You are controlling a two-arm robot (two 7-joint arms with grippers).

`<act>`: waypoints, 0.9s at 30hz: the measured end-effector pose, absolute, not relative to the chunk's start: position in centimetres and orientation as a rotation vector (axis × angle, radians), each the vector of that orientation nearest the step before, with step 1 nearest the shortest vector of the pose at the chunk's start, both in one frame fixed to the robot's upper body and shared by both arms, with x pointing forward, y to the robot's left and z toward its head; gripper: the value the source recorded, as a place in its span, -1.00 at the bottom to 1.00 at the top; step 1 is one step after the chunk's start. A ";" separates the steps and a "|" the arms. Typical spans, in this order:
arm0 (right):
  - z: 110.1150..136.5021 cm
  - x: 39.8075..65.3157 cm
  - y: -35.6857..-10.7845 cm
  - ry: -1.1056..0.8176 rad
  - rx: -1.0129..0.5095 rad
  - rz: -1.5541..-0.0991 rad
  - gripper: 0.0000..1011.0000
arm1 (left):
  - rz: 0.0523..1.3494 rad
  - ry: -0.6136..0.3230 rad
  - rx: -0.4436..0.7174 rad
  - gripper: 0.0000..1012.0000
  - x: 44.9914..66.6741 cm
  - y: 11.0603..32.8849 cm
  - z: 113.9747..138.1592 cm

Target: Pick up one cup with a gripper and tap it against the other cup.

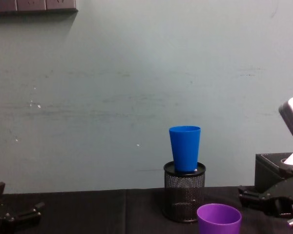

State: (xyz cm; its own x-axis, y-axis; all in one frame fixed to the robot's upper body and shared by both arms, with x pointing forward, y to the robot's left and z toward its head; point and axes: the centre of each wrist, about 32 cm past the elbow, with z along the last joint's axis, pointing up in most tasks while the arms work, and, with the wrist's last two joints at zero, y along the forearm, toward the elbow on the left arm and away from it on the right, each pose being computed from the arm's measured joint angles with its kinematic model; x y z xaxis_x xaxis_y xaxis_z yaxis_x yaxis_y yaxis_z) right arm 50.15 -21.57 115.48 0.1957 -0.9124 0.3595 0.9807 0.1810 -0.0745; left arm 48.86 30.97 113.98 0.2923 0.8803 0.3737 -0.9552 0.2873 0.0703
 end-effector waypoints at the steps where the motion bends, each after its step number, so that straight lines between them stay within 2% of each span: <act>1: 115.4 50.2 -21.6 -0.259 -0.321 -1.355 0.98 | 1.248 -0.285 0.304 0.98 48.9 31.0 114.0; 27: 114.9 50.6 -21.7 -0.289 -0.342 -1.344 0.98 | 1.248 -0.285 0.304 0.98 48.9 31.0 114.0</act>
